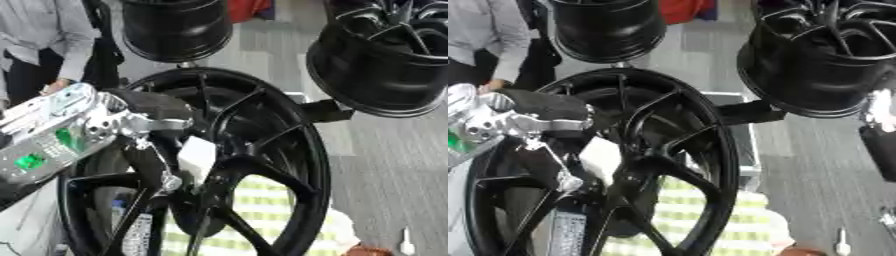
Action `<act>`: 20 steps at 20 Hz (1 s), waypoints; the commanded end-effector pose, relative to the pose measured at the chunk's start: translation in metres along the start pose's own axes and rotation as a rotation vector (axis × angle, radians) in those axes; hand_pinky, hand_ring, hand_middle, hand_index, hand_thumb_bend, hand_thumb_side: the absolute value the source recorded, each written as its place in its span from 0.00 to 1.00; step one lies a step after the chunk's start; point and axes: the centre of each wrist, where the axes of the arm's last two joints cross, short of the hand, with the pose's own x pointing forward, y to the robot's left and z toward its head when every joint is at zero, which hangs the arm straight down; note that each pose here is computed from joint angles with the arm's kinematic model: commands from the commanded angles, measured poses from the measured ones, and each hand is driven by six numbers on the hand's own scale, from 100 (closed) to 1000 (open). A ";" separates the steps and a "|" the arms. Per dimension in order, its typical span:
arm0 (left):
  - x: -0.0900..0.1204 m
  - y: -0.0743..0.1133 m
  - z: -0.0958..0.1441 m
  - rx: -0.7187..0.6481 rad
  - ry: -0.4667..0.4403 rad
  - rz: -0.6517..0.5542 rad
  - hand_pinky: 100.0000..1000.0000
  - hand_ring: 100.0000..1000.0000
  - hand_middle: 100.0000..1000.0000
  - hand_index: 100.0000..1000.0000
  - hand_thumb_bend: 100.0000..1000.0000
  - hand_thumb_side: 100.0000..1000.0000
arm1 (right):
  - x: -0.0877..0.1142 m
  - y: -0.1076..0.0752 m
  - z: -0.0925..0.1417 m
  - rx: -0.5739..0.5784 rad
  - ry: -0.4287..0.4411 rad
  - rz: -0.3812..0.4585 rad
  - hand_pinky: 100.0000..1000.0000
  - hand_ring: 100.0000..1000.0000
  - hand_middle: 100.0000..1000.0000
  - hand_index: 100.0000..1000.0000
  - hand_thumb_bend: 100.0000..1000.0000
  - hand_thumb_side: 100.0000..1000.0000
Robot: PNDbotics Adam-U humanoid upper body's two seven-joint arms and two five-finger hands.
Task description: Pull the pin out of the wheel hub.
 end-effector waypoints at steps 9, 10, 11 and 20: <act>0.007 0.009 0.011 0.022 -0.001 0.057 0.62 0.49 0.48 0.68 0.10 0.14 | 0.003 -0.003 -0.002 -0.018 -0.005 0.000 0.66 0.76 0.67 0.75 0.00 0.63; 0.007 0.010 0.012 0.027 -0.004 0.061 0.61 0.48 0.47 0.67 0.09 0.14 | 0.003 -0.003 -0.001 -0.019 -0.004 0.000 0.66 0.76 0.67 0.75 0.00 0.63; 0.008 0.010 0.013 0.033 -0.007 0.064 0.60 0.47 0.46 0.66 0.07 0.14 | 0.003 -0.003 -0.001 -0.019 -0.004 0.000 0.66 0.76 0.67 0.75 0.00 0.63; 0.011 0.012 0.019 0.113 0.006 0.101 0.47 0.30 0.26 0.44 0.00 0.07 | 0.003 -0.003 -0.001 -0.018 -0.004 0.000 0.67 0.76 0.67 0.75 0.00 0.63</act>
